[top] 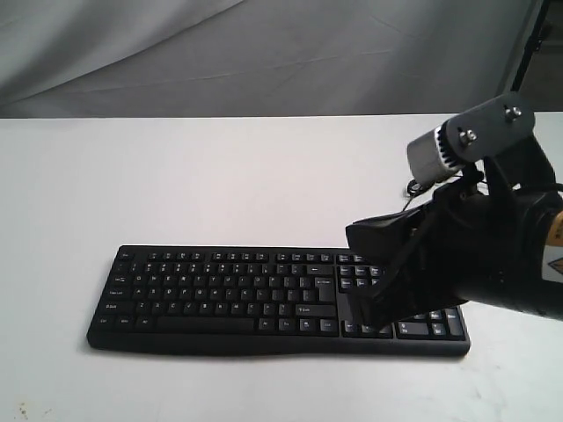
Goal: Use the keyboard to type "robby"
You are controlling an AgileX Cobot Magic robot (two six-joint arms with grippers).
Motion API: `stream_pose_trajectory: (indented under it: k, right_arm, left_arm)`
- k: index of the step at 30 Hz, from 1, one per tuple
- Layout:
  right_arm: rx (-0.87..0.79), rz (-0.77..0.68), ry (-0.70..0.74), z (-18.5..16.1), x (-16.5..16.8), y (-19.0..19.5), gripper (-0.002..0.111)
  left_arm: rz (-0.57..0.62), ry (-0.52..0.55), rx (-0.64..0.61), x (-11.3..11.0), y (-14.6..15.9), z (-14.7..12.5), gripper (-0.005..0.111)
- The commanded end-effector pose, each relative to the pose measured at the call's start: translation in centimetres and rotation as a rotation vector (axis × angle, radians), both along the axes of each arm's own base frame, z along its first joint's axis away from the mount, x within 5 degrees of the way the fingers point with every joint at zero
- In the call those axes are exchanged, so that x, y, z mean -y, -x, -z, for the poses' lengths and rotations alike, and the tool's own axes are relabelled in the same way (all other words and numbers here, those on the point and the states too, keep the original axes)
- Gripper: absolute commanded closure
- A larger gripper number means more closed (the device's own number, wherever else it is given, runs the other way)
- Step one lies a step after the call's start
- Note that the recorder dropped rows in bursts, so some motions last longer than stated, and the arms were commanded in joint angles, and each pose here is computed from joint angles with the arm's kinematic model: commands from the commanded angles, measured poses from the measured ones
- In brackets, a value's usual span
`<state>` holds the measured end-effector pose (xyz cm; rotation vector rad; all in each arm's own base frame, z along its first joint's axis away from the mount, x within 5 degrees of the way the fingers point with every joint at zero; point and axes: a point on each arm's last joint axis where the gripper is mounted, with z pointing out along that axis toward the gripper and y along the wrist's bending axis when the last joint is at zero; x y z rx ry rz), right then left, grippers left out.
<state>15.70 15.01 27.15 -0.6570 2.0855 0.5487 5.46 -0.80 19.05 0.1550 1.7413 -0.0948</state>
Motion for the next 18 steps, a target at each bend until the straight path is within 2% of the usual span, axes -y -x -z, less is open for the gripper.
stream_pose_trajectory:
  k: [1, 10, 18]
  right_arm:
    - [0.009, 0.014, -0.016, -0.1, 0.2, -0.1, 0.108]
    - [0.07, 0.054, -0.06, -1.4, 1.4, -0.1, 0.108]
    - [0.176, 0.286, -0.111, -3.1, 7.5, 1.1, 0.108]
  left_arm:
    - [0.006, -0.001, 0.007, 0.0, 0.0, 0.1, 0.107]
    - [0.006, -0.001, 0.007, 0.0, 0.0, 0.1, 0.107]
    - [0.006, -0.001, 0.007, 0.0, 0.0, 0.1, 0.107]
